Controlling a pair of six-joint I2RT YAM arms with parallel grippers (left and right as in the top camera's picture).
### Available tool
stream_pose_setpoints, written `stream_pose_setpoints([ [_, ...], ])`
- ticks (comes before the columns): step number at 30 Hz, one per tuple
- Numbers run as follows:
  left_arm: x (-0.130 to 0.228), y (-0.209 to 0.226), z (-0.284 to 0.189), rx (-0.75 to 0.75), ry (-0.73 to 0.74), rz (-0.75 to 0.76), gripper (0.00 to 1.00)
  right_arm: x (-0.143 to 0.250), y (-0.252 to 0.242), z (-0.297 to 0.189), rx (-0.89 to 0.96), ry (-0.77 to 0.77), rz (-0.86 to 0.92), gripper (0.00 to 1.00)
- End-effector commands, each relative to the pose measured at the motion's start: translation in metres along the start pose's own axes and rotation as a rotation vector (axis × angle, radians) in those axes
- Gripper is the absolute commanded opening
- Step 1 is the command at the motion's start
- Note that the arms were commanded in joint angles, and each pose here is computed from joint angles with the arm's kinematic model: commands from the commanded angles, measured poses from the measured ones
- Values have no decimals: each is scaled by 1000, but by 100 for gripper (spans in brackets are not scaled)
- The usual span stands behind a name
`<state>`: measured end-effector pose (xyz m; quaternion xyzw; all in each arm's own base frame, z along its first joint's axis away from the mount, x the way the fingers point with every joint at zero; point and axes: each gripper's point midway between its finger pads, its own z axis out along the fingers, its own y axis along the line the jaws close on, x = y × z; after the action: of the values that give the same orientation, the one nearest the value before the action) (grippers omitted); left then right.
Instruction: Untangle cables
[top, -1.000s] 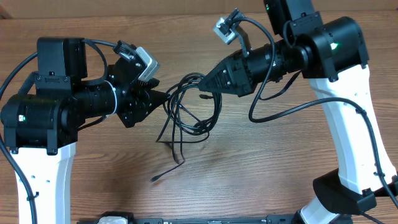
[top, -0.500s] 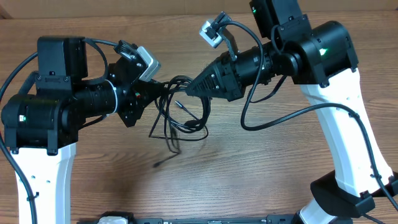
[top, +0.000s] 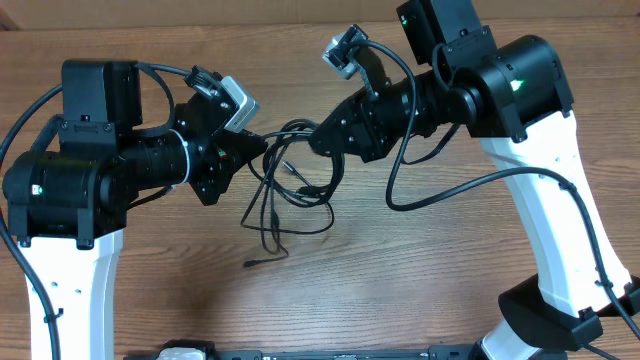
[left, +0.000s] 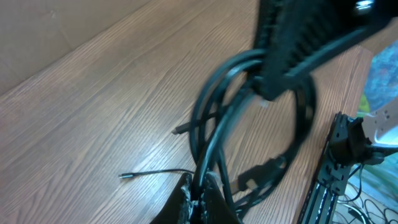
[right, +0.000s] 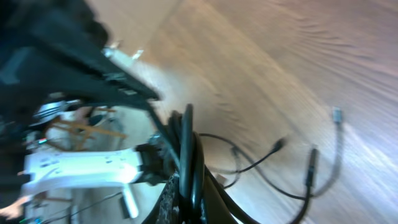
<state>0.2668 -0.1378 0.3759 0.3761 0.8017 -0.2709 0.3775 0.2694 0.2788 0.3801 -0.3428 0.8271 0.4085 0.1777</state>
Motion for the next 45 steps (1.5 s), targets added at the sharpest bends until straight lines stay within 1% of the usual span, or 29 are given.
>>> stream_pose_setpoints([
  [1,-11,-10,-15,-18,-57,-30,4,-3,-43,-20,231,-29,20,4],
  [3,-21,-16,-21,-8,-103,-128,4,-3,-56,-26,292,-35,29,4],
  [5,-29,-23,-28,6,-146,-169,4,-4,-70,-33,357,-42,38,4],
  [10,-44,-38,-51,-32,-229,-122,4,-5,-104,-54,522,-61,64,4],
  [14,-47,-32,-67,-150,-247,-130,4,-5,-120,-69,557,-92,120,4],
  [16,-49,-33,-71,-164,-254,-122,4,-6,-115,-68,499,-108,148,4],
  [19,-45,-32,-67,-152,-235,-141,6,-9,-98,-61,386,-116,144,4],
  [22,-40,-29,-58,-120,-199,-180,17,-13,-74,-51,256,-120,106,4],
  [23,-38,-27,-54,-110,-187,-198,23,-15,-62,-47,192,-121,72,4],
  [24,-36,-26,-50,-90,-174,-231,25,-17,-49,-44,125,-126,37,4],
  [26,-35,-23,-43,-59,-159,-301,27,-21,-36,-40,66,-133,-14,4],
  [29,-32,-14,-32,-38,-133,-461,27,-24,-29,-35,58,-133,-115,4],
  [31,-30,-8,-26,-30,-116,-545,27,-27,-31,-34,84,-135,-149,4],
  [36,-22,1,-13,-16,-64,-673,27,-32,-31,-32,100,-148,-168,4],
  [41,-19,3,0,6,-26,-741,27,-30,-20,-23,77,-133,-193,4],
  [45,-23,-4,14,31,-2,-712,29,-33,-11,-17,60,-135,-223,4],
])
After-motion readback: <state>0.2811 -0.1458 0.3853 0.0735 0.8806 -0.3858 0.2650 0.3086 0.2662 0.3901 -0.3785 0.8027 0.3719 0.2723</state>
